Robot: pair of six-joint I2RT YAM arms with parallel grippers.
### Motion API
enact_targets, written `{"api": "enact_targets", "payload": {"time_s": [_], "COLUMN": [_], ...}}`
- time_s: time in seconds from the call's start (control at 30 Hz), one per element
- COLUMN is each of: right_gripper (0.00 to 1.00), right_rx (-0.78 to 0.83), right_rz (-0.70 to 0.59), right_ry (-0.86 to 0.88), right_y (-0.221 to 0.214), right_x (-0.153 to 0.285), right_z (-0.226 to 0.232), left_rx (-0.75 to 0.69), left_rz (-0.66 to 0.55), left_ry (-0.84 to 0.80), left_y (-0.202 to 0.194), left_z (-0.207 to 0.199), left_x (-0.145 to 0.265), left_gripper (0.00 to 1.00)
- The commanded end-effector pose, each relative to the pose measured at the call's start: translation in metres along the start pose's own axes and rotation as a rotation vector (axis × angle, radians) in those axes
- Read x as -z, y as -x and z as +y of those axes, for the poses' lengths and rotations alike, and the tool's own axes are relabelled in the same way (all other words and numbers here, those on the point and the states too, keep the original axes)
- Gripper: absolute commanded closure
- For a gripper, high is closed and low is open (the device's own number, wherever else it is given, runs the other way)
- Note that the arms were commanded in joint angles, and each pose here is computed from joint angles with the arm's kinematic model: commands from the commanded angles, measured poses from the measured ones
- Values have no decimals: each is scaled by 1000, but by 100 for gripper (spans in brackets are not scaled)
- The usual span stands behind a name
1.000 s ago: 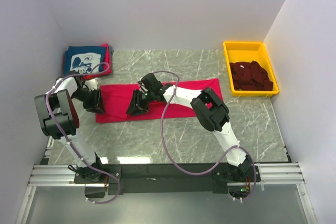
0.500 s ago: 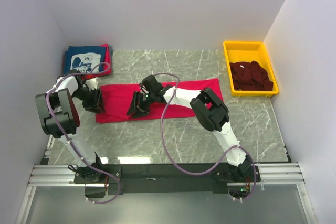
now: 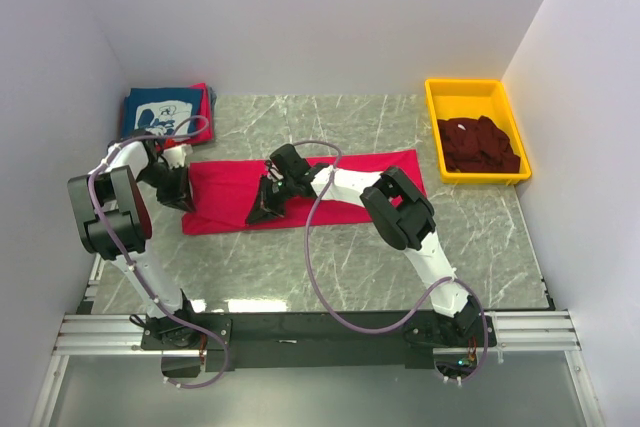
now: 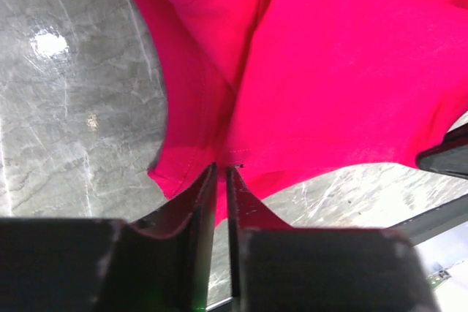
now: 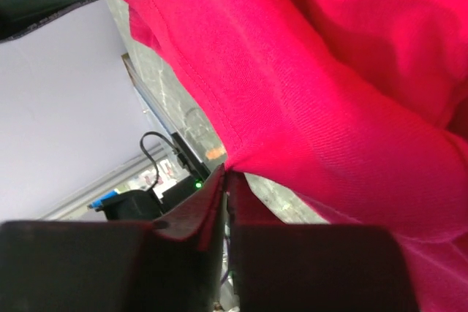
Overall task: Fold and stack the t-shirts
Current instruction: Fold the tshirt
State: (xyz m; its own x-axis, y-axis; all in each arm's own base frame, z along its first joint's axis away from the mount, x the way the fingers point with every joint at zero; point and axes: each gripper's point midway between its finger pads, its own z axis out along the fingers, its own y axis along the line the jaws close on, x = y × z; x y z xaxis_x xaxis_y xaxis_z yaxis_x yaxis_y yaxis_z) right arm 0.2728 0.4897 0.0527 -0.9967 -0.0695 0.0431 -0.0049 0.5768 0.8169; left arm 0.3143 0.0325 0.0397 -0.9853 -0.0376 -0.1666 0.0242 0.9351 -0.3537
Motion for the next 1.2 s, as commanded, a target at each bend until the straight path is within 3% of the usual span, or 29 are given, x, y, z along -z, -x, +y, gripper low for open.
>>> {"api": "enact_targets", "payload": {"time_s": [0.0, 0.1, 0.43, 0.47, 0.5, 0.53, 0.67, 1.03, 1.17], "right_gripper": [99, 100, 100, 100, 100, 100, 100, 100, 100], "right_rx": [17, 33, 68, 69, 66, 67, 56, 47, 47], "right_rz": [8, 2, -52, -52, -52, -49, -43, -36, -35], "right_ry": [29, 49, 89, 91, 90, 95, 92, 81, 84], "right_y": [-2, 2, 24, 24, 25, 24, 23, 21, 20], "right_x": [-2, 4, 27, 27, 27, 27, 23, 21, 21], "right_z": [8, 18, 34, 34, 34, 35, 31, 25, 26], "left_rx": [-21, -27, -21, -20, -15, -13, -15, -15, -23], "left_rz": [-24, -35, -48, -39, -34, -30, 7, 61, 61], "left_ry": [-30, -46, -68, -49, -39, -30, -12, 14, 14], "left_y": [12, 14, 24, 23, 21, 20, 8, -6, -4], "left_z": [-9, -13, -19, -16, -14, -12, -8, -4, -6], "left_x": [8, 12, 22, 21, 20, 19, 13, -9, -9], "left_gripper": [88, 99, 99, 93, 73, 66, 58, 67, 77]}}
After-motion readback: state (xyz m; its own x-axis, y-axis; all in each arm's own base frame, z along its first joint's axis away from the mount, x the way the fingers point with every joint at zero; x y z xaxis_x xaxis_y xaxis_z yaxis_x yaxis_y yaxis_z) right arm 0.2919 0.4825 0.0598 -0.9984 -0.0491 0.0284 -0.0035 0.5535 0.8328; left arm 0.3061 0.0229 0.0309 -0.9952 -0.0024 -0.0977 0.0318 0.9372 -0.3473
